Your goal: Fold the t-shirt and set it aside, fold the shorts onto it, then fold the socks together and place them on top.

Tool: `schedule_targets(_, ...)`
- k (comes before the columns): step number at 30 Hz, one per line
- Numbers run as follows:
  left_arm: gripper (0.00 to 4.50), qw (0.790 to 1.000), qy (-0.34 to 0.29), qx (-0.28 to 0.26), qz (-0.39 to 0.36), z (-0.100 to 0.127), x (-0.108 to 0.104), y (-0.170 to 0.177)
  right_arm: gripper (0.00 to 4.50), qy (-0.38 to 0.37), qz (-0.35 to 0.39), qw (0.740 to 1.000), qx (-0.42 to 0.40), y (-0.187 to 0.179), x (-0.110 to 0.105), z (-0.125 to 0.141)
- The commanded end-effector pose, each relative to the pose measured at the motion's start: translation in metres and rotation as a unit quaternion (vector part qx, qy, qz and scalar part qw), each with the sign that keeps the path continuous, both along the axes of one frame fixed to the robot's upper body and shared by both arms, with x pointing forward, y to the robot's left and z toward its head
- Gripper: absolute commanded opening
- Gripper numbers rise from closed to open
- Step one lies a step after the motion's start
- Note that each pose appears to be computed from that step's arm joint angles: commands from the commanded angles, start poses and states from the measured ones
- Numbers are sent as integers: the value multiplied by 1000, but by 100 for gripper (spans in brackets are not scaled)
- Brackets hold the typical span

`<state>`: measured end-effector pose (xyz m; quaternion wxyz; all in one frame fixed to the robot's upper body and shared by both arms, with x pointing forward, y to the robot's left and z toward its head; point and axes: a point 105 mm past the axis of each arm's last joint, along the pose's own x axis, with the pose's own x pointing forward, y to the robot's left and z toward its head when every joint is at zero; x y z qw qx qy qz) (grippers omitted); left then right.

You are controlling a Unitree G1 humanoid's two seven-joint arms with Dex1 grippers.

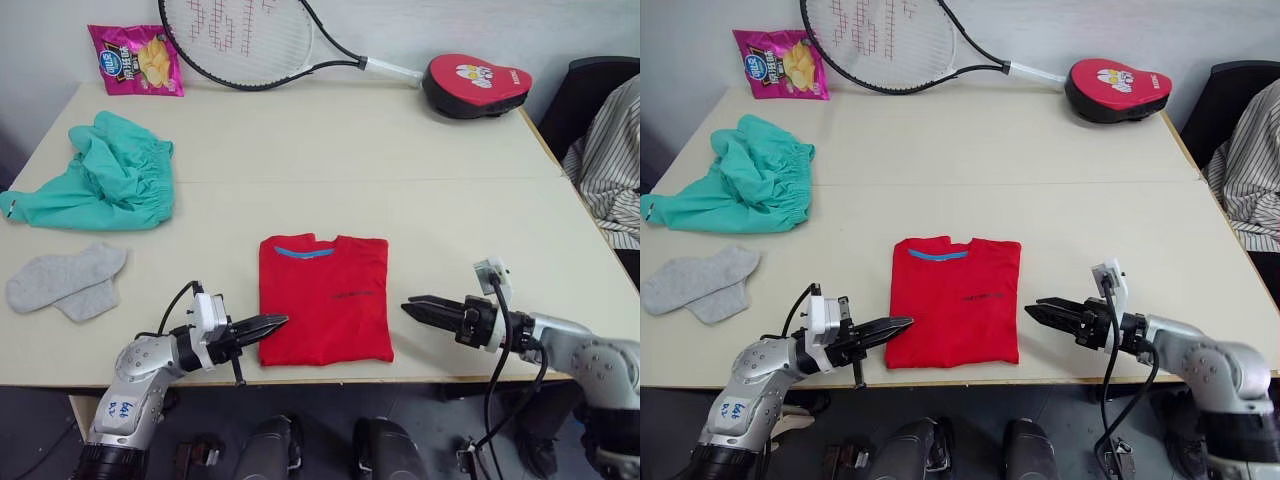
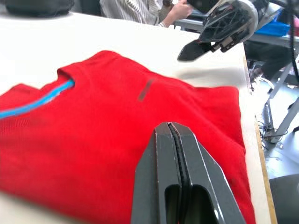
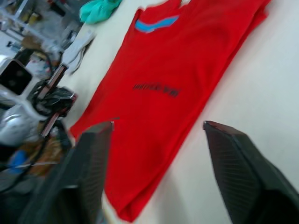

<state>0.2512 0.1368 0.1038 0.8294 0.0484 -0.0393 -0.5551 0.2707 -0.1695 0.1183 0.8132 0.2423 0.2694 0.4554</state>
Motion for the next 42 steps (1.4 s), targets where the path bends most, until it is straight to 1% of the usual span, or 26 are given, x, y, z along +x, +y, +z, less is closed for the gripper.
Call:
schedule_targets(1, 0, 1000, -9, 6, -13, 0, 0, -4, 439, 79, 13, 997, -10, 2, 4, -12)
schedule_targets(3, 0, 1000, -11, 10, -12, -3, 3, -5, 445, 97, 16, 995, -13, 7, 11, -16)
schedule_targets(7, 0, 1000, -19, 22, -2, -7, 10, -4, 445, 107, 32, 993, -24, 23, 22, -23)
schedule_targets(10, 0, 998, -15, 57, 18, -17, 19, 1, 445, 128, 74, 988, -48, 53, 22, -37)
schedule_targets(13, 0, 997, -15, 64, 38, -17, 25, 5, 445, 132, 98, 986, -37, 76, 24, -36)
schedule_targets(16, 0, 997, -16, 69, 32, -18, 23, 4, 445, 136, 101, 985, -31, 82, 25, -34)
schedule_targets(19, 0, 997, -18, 70, 29, -18, 23, 3, 380, 137, 89, 986, -31, 84, 30, -34)
schedule_targets(24, 0, 997, -26, 59, 30, -11, 25, 1, 200, 129, 64, 988, -48, 74, 34, -38)
schedule_targets(28, 0, 998, -32, 50, 27, -5, 26, 1, 62, 128, 59, 989, -49, 67, 31, -34)
schedule_targets(29, 0, 998, -33, 45, 25, -2, 27, 0, 21, 128, 58, 989, -48, 65, 31, -32)
schedule_targets(30, 0, 998, -33, 41, 23, 0, 27, 0, 2, 128, 57, 989, -47, 64, 30, -31)
schedule_targets(34, 0, 1000, -17, 0, 2, 15, 26, -4, 2, 127, 50, 989, -52, 55, 28, -25)
schedule_targets(35, 0, 1000, -15, -9, -8, 22, 24, -5, 2, 125, 41, 990, -53, 46, 29, -20)
schedule_targets(36, 36, 1000, -13, -14, -15, 28, 22, -6, 0, 124, 34, 990, -54, 40, 30, -17)
schedule_targets(37, 54, 999, -13, -19, -27, 34, 19, -7, 0, 121, 22, 991, -56, 30, 31, -11)
schedule_targets(40, 144, 998, -26, -33, -46, 60, 9, -8, 0, 110, -35, 991, -74, -18, 34, 7)
schedule_targets(42, 208, 998, -34, -39, -41, 69, 6, -7, 0, 109, -60, 988, -90, -43, 32, 14)
